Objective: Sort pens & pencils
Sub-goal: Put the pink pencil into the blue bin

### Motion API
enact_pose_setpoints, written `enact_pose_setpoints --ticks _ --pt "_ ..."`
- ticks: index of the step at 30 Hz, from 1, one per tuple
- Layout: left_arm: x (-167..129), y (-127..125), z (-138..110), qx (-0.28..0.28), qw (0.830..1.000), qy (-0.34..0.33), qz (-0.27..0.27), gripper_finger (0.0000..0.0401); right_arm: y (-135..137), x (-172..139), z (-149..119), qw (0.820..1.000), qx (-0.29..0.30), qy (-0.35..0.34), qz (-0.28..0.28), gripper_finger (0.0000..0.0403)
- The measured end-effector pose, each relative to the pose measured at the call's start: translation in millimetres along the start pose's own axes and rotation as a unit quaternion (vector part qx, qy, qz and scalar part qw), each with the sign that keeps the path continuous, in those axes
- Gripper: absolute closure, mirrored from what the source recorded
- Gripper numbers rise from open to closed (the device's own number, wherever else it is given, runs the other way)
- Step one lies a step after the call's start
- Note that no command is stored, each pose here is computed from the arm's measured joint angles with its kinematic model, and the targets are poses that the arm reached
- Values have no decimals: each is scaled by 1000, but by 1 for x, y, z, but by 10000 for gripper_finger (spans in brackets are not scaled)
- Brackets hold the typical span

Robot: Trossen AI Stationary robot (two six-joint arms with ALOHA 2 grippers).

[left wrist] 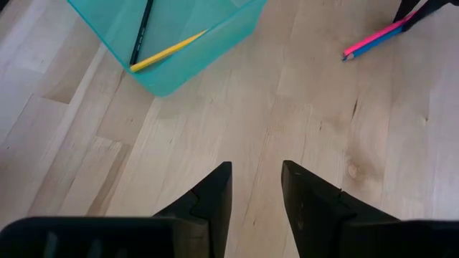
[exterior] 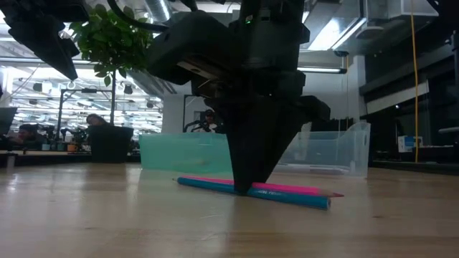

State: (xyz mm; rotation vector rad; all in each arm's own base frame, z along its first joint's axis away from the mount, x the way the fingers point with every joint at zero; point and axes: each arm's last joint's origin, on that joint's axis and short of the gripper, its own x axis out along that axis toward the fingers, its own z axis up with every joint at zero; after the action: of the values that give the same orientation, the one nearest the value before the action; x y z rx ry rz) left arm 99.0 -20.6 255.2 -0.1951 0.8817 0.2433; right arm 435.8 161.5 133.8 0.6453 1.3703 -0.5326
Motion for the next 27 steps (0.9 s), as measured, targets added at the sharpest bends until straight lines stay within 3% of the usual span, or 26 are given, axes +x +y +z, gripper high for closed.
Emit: enact_pose_setpoints --ticks 27 --pt "0 0 0 0 1000 0 0 286 -7 0 6 1000 -8 -8 -25 351"
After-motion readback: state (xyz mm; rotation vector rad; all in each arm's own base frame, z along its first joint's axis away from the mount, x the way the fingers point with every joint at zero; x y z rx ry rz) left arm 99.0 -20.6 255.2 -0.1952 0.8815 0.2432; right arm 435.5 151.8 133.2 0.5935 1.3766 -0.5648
